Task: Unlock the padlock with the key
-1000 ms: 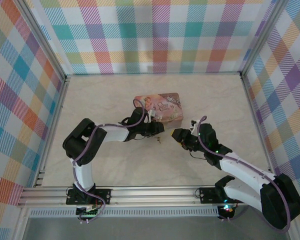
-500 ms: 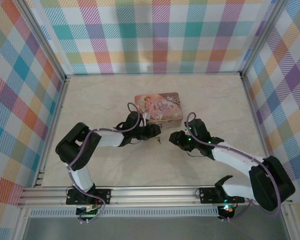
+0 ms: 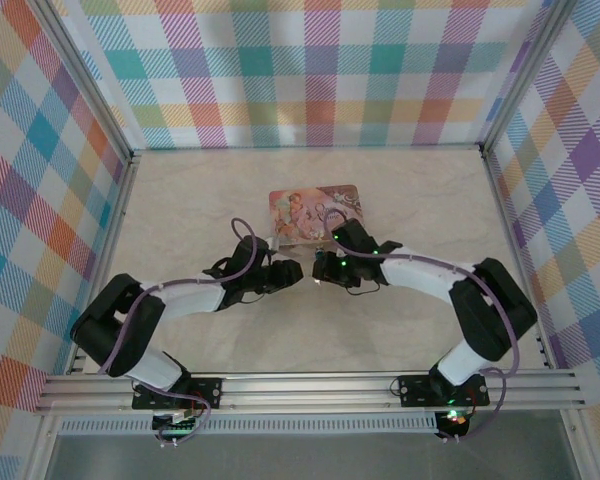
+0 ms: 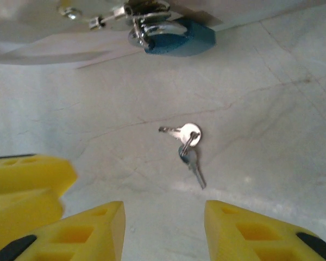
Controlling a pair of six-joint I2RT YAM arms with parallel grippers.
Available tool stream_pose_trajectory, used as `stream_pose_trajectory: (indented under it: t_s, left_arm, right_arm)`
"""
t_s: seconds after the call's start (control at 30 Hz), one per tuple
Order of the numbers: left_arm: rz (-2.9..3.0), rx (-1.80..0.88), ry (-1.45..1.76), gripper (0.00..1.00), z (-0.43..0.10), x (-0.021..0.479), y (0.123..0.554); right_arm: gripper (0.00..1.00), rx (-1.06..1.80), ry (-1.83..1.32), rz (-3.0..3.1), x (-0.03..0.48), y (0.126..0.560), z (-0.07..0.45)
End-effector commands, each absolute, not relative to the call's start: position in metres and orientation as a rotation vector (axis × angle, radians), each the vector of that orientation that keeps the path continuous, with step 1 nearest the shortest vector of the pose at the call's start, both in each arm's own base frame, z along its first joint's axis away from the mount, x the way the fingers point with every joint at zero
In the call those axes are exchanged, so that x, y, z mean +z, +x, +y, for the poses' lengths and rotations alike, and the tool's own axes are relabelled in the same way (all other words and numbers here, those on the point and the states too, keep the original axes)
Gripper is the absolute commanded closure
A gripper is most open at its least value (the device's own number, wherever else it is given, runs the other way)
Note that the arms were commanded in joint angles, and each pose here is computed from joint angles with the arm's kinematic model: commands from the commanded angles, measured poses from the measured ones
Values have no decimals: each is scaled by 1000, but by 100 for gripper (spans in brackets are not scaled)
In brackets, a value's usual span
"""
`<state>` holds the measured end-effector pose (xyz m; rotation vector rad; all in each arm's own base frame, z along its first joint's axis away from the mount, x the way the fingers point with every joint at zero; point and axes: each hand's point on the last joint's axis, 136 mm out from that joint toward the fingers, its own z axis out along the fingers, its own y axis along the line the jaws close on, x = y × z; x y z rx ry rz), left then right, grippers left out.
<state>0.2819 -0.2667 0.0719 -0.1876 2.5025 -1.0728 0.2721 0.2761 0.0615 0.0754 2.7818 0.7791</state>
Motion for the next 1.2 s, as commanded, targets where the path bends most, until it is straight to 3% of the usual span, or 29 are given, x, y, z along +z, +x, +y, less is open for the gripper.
stream_pose_trajectory:
  t_s: [0.0,0.57,0.9,1.17]
  left_arm:
    - [2525,-989,-221,55,-249,63,278]
    - [2526,-945,-252,52,-237,56,270]
    - [2537,-957,-257,52,-238,51,269]
    - [2541,-960,-261,52,-239,49,268]
  right_arm:
    - [57,636,31,2832,51,273,273]
    - [68,429,15,2898,13,282,282]
    - [64,425,37,2860,11,289,290]
    - [76,334,44,2870,-5,292,287]
